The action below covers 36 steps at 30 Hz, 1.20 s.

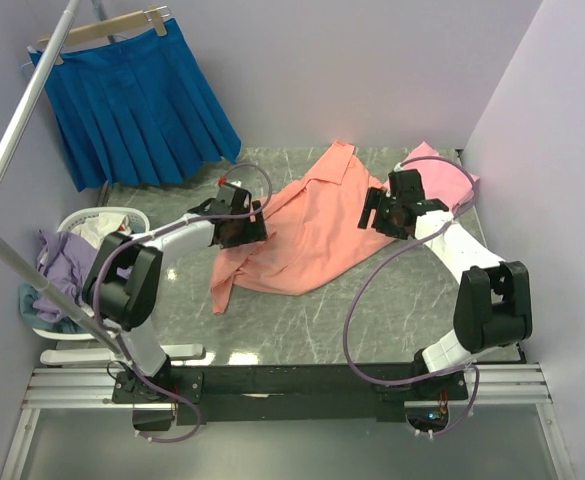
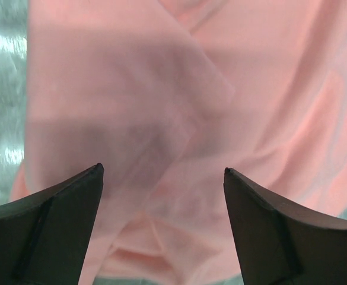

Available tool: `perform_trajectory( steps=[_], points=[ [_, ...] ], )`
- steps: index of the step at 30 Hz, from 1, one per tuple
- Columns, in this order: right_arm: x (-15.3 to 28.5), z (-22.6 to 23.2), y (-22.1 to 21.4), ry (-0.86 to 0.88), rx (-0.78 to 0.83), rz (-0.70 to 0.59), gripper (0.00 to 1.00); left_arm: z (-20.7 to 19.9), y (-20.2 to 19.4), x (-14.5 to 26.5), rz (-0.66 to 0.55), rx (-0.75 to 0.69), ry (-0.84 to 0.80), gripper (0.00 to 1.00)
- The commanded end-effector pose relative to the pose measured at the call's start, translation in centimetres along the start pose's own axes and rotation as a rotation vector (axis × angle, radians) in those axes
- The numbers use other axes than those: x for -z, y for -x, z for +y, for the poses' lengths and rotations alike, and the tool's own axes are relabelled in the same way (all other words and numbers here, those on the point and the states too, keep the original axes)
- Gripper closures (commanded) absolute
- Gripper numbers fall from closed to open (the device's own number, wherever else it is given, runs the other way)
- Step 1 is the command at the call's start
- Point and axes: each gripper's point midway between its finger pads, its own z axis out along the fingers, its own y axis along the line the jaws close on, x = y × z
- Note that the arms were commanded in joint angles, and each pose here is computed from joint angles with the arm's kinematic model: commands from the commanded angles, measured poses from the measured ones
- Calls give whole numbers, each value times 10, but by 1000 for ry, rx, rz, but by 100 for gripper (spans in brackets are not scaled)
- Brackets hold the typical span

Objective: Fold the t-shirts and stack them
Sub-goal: Flatten out the tshirt

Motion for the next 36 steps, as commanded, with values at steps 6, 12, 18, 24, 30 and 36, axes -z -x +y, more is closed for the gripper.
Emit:
perform_trajectory(
  steps=[6,12,18,24,30,36],
  points=[
    [-11,-1,-25,24,18,50,13,33,5,-26,-46,53,201,11],
    [-27,-2,-46,43,0,101,23,41,-2,-44,-21,11,277,38],
    [-43,-6,-64,36,-29,152,48,49,-1,-48,-22,-15,326,99],
    [-37,-11,-68,29,-29,125,100,37,46,6,-100,109,151,99],
    [1,-4,-51,70,-18,23,100,38,116,95,-264,146,55,99],
    [-2,16,-51,174,-70,37,43,47,116,108,-275,183,46,97]
  ],
)
